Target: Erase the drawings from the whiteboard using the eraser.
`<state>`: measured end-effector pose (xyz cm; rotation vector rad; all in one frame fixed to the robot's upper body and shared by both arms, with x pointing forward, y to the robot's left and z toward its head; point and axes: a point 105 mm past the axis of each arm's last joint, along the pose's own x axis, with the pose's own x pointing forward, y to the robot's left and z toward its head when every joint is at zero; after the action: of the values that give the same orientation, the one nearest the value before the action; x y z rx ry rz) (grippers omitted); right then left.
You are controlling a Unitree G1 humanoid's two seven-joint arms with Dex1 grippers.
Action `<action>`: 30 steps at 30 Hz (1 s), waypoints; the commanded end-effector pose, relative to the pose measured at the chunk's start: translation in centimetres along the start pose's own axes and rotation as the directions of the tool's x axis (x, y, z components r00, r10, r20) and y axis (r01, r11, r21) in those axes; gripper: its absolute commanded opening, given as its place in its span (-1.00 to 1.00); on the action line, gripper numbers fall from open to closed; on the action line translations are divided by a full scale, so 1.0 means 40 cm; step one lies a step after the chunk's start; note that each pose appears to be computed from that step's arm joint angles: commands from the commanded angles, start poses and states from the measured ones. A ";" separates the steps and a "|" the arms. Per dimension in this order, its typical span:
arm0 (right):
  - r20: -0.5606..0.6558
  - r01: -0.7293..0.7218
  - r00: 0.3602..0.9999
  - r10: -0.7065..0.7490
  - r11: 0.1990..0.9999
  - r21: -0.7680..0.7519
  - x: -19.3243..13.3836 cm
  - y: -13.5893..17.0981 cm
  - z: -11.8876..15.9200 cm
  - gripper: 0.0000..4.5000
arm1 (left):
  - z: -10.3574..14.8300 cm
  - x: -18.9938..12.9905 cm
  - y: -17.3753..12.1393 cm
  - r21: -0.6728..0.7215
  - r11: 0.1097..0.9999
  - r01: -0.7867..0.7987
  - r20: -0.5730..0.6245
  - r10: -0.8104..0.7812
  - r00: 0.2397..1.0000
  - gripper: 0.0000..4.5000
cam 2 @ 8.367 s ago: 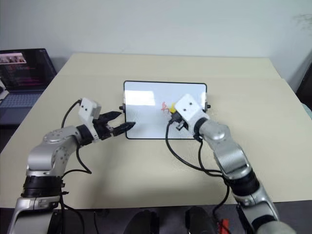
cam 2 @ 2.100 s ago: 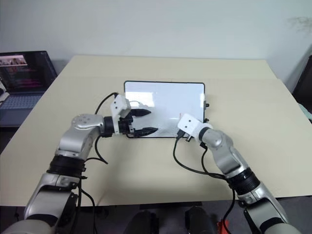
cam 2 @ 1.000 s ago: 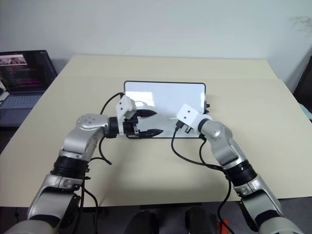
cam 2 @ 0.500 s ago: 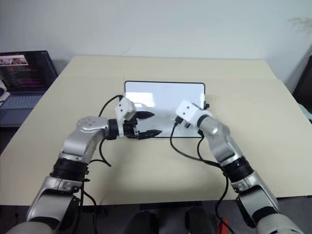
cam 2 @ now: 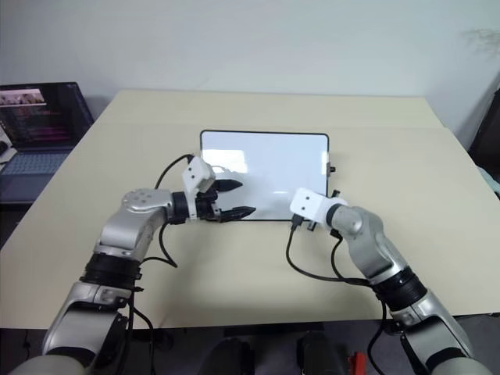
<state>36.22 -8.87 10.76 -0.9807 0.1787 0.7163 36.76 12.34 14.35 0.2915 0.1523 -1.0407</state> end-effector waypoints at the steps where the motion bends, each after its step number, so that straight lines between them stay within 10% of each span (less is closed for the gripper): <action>1: -0.044 0.108 0.993 -0.108 0.994 0.003 0.009 -0.047 -0.016 -0.41 | 0.048 -0.003 0.008 0.052 0.999 -0.004 0.045 0.002 0.999 1.00; 9: 0.083 0.323 0.941 -0.328 0.944 0.063 0.003 -0.154 0.068 -0.41 | 0.044 -0.002 0.004 0.042 0.999 0.004 0.043 -0.006 0.999 1.00; 20: -0.041 0.026 0.999 -0.027 0.999 -0.027 0.014 -0.014 -0.010 -0.41 | 0.044 -0.001 0.002 0.040 0.999 0.004 0.048 -0.006 0.999 1.00; 30: 0.123 0.393 0.909 -0.398 0.917 0.064 -0.006 -0.190 0.093 -0.41 | 0.042 0.002 -0.010 0.034 0.999 0.023 0.049 -0.024 0.998 1.00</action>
<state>39.67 -8.21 15.89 -0.9122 -0.0407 0.4733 36.59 11.98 14.32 0.2808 0.1547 -1.0621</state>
